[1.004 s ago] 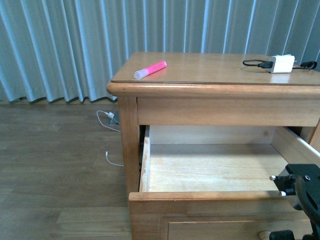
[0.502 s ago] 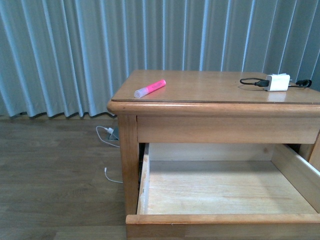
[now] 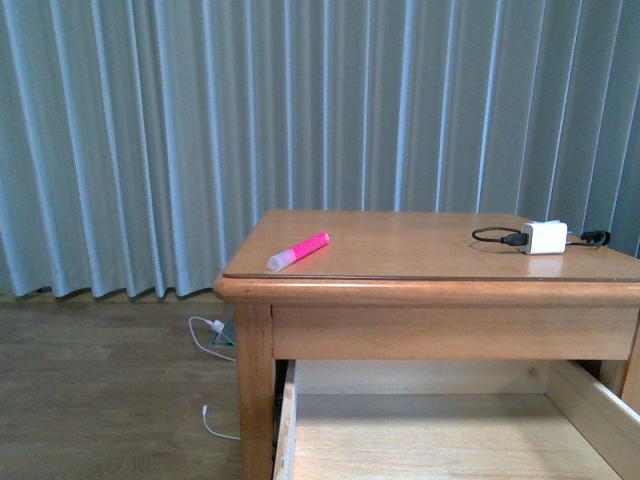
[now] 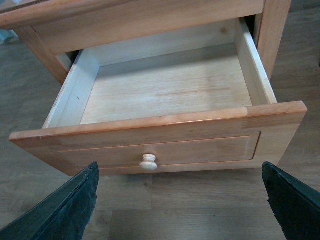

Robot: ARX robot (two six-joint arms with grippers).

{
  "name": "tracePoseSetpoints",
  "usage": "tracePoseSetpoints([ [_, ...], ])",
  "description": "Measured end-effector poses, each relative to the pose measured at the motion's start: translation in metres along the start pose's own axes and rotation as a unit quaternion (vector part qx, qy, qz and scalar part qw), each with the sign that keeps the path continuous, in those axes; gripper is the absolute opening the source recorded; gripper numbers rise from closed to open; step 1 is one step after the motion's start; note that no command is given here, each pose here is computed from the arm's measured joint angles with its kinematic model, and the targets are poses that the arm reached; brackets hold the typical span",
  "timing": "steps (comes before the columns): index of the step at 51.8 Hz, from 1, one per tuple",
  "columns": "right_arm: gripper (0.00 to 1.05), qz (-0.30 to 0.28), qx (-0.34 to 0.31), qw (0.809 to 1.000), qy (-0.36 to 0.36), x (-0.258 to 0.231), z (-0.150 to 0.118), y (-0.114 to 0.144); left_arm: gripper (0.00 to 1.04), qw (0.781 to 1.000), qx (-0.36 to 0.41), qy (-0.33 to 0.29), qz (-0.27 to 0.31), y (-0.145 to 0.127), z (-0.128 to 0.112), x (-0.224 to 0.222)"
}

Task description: Place pink marker in drawer with both arms

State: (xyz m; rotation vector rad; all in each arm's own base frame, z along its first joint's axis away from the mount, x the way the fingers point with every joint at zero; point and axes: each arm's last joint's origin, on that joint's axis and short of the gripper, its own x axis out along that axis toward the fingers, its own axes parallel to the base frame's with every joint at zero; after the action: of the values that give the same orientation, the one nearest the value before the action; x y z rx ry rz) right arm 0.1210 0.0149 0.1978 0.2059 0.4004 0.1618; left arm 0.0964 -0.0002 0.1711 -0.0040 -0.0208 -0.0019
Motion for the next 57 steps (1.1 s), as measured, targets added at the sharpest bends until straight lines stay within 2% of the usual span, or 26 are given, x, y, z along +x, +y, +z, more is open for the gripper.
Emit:
tracePoseSetpoints([
  [8, 0.96, -0.002, -0.001, 1.000, -0.001, 0.000, 0.000, 0.000, 0.99, 1.000, 0.000, 0.000, 0.000, 0.000, 0.000, 0.000],
  [9, 0.94, -0.010, -0.008, 1.000, -0.020, 0.000, -0.001, 0.000, 0.99, 1.000, 0.000, 0.000, 0.000, 0.000, 0.000, 0.000],
  [12, 0.84, -0.054, -0.048, 0.991, -0.110, 0.002, -0.007, -0.003, 0.99, 1.000, 0.000, 0.000, 0.000, 0.000, 0.000, 0.000],
  [17, 0.66, -0.071, -0.078, 0.976, -0.192, -0.001, -0.008, -0.007, 0.99, 1.000, 0.000, 0.000, 0.000, 0.000, 0.000, 0.000],
  [28, 0.24, -0.080, -0.097, 0.972, -0.198, -0.004, -0.016, -0.017, 0.99, 1.000, 0.000, 0.000, 0.000, 0.000, 0.000, 0.000],
  [30, 0.27, -0.080, -0.099, 0.972, -0.198, -0.004, -0.017, -0.017, 0.99, 1.000, 0.000, 0.000, 0.000, 0.000, 0.000, 0.000],
  [37, 0.50, -0.079, -0.100, 0.972, -0.199, -0.005, -0.017, -0.017, 0.99, 1.000, 0.000, 0.000, 0.000, 0.000, 0.000, 0.000],
  [50, 0.96, -0.080, -0.100, 0.972, -0.199, -0.005, -0.017, -0.017, 0.99, 1.000, 0.000, 0.000, 0.000, 0.000, 0.000, 0.000],
  [57, 0.96, -0.079, -0.100, 0.972, -0.199, -0.005, -0.017, -0.017, 0.99, 1.000, 0.000, 0.000, 0.000, 0.000, 0.000, 0.000],
])
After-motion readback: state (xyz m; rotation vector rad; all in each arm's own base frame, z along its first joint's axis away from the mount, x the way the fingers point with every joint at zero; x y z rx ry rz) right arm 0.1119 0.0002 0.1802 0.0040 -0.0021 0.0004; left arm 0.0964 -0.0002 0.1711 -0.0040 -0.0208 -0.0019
